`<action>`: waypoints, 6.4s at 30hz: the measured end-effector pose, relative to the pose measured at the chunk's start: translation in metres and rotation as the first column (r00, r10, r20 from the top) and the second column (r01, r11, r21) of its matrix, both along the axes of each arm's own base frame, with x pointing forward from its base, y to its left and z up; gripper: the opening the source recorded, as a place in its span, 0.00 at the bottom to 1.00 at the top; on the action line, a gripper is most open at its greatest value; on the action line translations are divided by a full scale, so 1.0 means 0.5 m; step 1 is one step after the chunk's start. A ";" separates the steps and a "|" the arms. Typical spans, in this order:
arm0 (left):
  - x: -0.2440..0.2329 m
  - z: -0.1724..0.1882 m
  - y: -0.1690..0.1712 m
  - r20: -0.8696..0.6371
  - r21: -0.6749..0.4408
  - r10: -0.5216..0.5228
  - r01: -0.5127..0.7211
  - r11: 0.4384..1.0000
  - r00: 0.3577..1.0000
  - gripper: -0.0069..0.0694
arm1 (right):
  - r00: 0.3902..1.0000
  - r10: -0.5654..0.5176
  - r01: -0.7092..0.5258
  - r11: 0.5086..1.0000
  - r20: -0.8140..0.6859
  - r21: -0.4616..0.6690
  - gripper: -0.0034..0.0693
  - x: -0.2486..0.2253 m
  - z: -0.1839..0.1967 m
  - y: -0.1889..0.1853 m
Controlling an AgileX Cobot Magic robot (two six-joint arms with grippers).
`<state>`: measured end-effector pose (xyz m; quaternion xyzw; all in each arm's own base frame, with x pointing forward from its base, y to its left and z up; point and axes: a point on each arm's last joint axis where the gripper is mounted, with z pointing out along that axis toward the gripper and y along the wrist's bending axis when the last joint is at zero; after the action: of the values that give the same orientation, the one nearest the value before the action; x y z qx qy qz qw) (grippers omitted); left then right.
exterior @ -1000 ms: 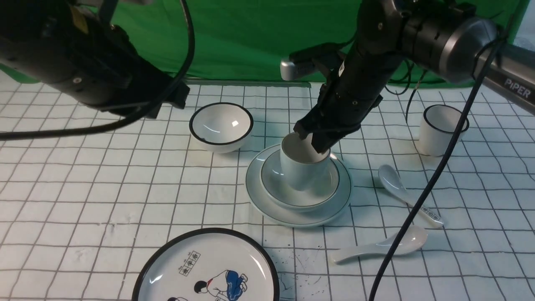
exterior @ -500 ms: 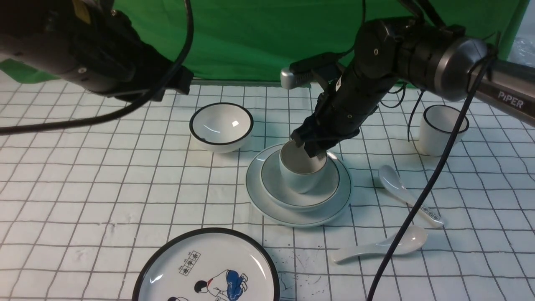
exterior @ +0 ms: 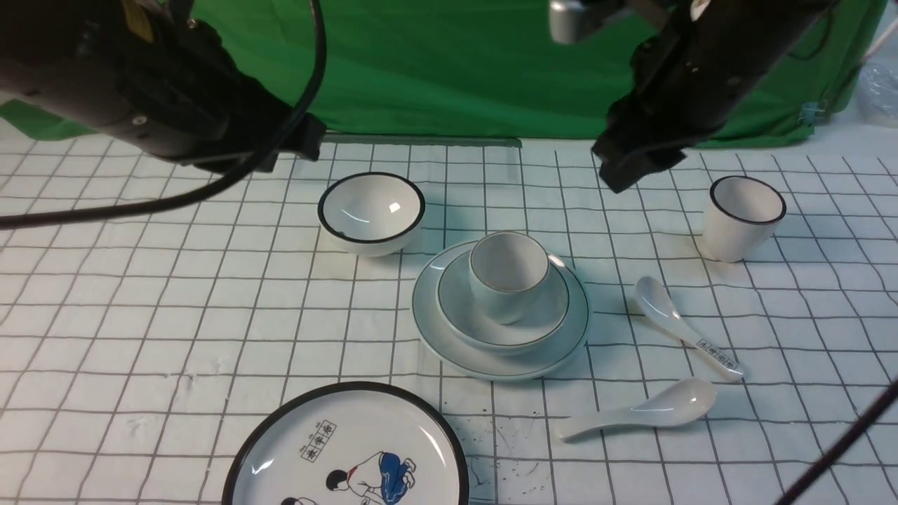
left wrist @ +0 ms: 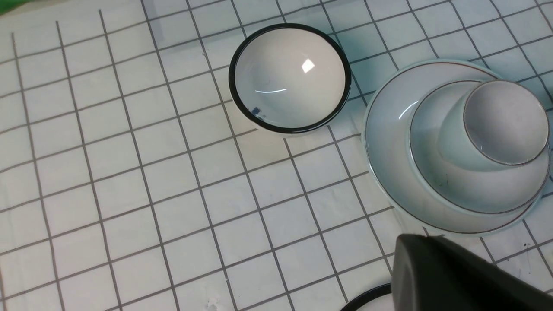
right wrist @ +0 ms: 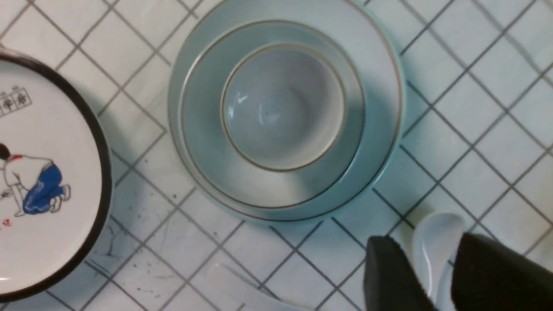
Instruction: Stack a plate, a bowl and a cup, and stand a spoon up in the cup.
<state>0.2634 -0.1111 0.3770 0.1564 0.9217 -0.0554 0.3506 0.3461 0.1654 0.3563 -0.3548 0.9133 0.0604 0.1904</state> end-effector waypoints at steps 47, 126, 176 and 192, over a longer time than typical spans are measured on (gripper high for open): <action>0.002 0.000 -0.002 0.007 -0.005 -0.004 0.004 1.000 1.000 0.09 | 0.836 -0.109 -0.110 0.927 0.538 0.359 0.30 -0.076 -0.082 0.058; -0.273 -0.084 0.107 0.465 -0.338 0.082 0.091 0.937 0.881 0.09 | 0.009 -0.750 0.049 0.661 0.662 0.749 0.16 -0.620 -0.135 -0.340; -0.408 -0.379 0.212 0.585 -0.154 0.229 -0.171 0.973 0.778 0.09 | -0.008 -0.750 0.037 0.660 0.661 0.750 0.34 -0.622 -0.132 -0.340; -0.408 -0.377 0.215 0.572 -0.217 0.300 -0.212 0.953 0.763 0.09 | -0.008 -0.750 0.038 0.661 0.661 0.750 0.37 -0.622 -0.132 -0.340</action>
<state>0.0595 -0.0039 0.1884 0.0133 0.7698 -0.0187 0.6379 0.0351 -0.0047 0.2902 0.0623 0.5602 0.0073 0.8260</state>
